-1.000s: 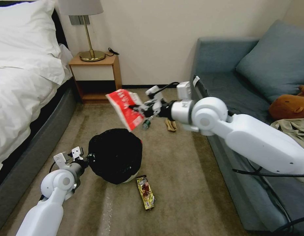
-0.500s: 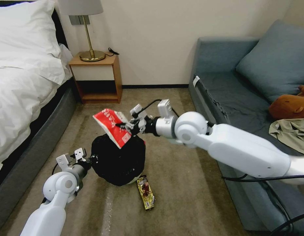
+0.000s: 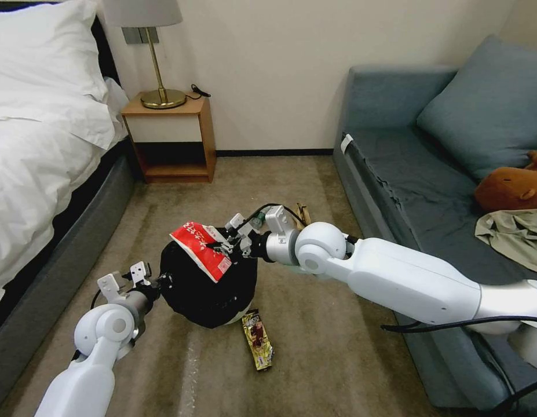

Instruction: Pick up the trash bin, then pick up the garbage on the floor and place it into the trash bin.

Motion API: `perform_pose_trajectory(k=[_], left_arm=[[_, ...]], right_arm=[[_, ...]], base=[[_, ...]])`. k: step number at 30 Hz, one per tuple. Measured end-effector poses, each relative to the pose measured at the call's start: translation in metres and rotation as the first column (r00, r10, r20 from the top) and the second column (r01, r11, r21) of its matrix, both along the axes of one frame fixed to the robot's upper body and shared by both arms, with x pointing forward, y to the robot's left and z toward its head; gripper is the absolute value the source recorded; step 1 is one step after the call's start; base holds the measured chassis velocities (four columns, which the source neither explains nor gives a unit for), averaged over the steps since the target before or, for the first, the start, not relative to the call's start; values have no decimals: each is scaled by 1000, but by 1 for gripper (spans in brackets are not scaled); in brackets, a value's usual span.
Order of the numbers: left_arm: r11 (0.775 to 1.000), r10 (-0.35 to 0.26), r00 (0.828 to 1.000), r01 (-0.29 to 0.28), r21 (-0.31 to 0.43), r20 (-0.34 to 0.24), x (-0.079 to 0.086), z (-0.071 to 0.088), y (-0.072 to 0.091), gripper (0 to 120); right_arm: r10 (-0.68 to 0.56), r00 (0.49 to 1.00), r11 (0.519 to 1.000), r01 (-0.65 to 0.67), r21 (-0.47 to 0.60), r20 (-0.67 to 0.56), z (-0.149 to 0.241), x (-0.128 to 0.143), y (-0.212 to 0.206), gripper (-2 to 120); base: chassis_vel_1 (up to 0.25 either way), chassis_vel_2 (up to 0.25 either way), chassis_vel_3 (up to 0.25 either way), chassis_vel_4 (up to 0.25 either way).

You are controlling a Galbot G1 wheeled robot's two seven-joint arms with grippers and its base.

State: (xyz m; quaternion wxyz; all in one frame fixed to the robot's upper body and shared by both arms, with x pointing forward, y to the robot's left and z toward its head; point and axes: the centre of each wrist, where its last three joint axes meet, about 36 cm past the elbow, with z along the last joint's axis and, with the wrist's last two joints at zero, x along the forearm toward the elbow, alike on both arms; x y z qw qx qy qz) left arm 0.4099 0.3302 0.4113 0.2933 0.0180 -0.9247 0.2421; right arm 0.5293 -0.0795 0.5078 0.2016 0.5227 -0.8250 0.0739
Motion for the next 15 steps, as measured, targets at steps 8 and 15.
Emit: perform_pose_trajectory(k=[8,15], left_arm=[[1000,-4,1000,4,-12,3,-1,2,0,2],[1000,-4,1000,4,-19,7,-1,4,1,2]], right_arm=[[6,1000,1000,-6,-18,21,-15,3,8,0],[14,1000,1000,-14,-27,22,-19,-1,8,13]], base=[[0,0,0,0],[0,0,0,0]])
